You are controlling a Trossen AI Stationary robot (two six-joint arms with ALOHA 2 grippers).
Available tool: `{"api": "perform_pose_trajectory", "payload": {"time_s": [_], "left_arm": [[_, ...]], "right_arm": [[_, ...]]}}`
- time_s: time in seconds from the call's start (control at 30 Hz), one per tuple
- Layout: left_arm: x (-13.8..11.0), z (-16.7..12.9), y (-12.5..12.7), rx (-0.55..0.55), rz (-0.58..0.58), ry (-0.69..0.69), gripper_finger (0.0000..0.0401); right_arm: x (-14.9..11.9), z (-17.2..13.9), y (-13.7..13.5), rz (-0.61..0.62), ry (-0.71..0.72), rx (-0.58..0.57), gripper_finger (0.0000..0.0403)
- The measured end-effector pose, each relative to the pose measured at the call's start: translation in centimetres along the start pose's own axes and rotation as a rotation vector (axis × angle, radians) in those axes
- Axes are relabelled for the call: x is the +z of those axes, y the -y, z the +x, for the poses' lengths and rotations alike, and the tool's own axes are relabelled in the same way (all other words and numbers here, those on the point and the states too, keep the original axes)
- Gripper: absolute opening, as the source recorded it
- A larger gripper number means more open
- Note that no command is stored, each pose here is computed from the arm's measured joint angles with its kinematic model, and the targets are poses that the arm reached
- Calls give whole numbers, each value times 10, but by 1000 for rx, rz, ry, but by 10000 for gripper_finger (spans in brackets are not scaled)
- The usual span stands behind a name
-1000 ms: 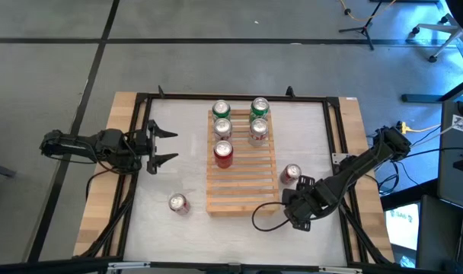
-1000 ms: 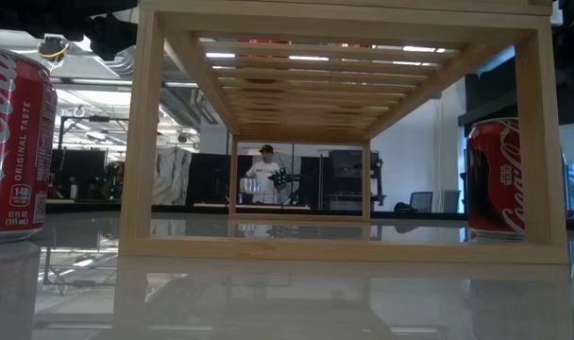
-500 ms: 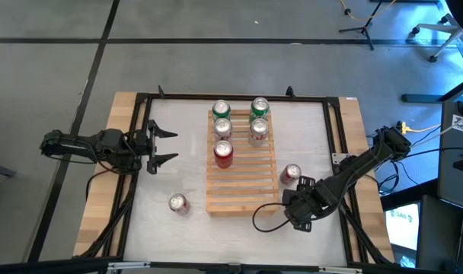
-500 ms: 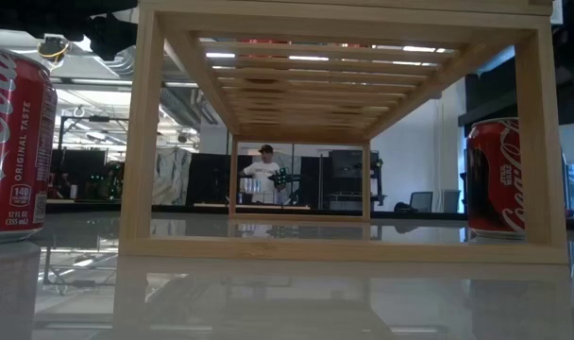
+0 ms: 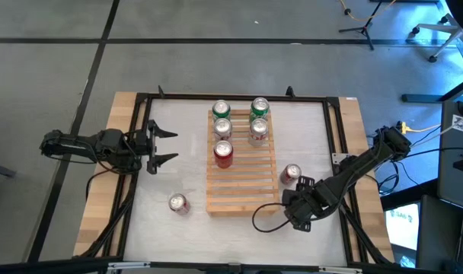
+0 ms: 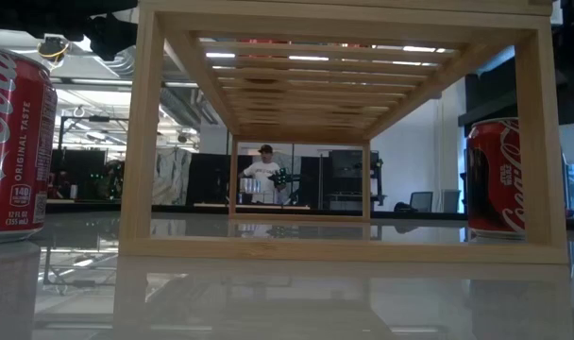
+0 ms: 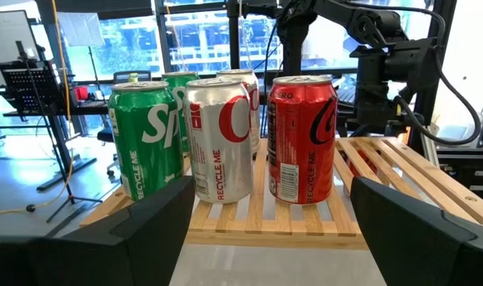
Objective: Place canned beverage on shelf
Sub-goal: Put the red and black soda can on the shelf aligned with the red and black soda can
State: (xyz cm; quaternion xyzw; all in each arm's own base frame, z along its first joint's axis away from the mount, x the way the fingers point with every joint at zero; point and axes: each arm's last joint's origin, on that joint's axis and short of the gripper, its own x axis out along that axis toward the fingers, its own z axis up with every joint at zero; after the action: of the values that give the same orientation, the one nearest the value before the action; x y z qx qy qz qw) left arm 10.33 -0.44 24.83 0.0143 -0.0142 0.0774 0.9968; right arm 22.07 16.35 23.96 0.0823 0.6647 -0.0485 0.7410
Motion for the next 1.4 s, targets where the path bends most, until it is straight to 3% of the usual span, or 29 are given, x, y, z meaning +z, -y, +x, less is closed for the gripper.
{"api": "perform_pose_trajectory", "payload": {"time_s": [1.4], "left_arm": [[0, 0, 0, 0, 0, 0, 330]], "right_arm": [[3, 0, -2, 0, 26, -8, 321]]}}
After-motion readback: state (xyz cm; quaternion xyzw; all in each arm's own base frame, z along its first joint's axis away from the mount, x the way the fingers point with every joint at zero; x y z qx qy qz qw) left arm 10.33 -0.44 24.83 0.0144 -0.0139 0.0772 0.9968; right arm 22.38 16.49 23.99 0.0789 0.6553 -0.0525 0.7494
